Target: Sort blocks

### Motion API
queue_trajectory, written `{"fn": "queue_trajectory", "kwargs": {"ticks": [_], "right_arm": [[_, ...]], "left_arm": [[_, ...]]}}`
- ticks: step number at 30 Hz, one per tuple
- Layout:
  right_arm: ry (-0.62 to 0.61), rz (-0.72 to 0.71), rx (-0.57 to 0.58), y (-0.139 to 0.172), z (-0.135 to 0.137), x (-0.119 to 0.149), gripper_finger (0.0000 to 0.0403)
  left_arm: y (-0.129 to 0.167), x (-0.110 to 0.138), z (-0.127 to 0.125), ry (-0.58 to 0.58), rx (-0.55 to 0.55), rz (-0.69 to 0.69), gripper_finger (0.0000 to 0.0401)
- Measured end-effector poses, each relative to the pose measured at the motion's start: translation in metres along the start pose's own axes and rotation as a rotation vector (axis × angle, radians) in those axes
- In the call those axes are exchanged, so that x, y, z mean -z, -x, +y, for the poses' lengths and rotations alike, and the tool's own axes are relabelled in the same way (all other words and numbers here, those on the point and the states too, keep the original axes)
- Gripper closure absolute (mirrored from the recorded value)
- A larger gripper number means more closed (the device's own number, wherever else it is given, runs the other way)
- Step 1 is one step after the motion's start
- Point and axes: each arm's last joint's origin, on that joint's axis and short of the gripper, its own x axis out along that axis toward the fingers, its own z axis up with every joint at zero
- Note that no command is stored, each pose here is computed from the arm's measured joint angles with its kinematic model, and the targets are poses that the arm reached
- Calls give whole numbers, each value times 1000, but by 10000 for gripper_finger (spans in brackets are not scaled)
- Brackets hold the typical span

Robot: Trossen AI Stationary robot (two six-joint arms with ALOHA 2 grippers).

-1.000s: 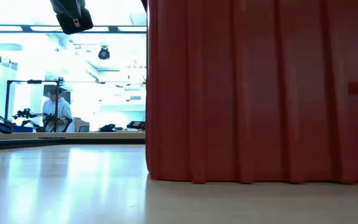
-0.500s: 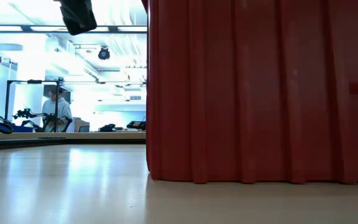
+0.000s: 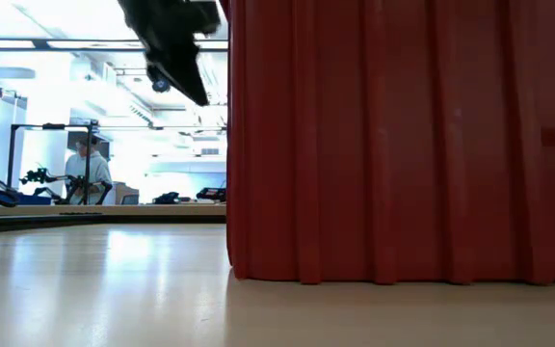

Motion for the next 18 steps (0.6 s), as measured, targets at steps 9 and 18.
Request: {"fn": "queue_trajectory", "kwargs": {"ticks": [9,18], "right_arm": [[30,-3,-74,12,27,21,403],[45,-12,-112,22,35,33,403]], "left_arm": [[-57,-29,25,74,25,-68,401],[-84,-40,27,120,131,-108,401]]}}
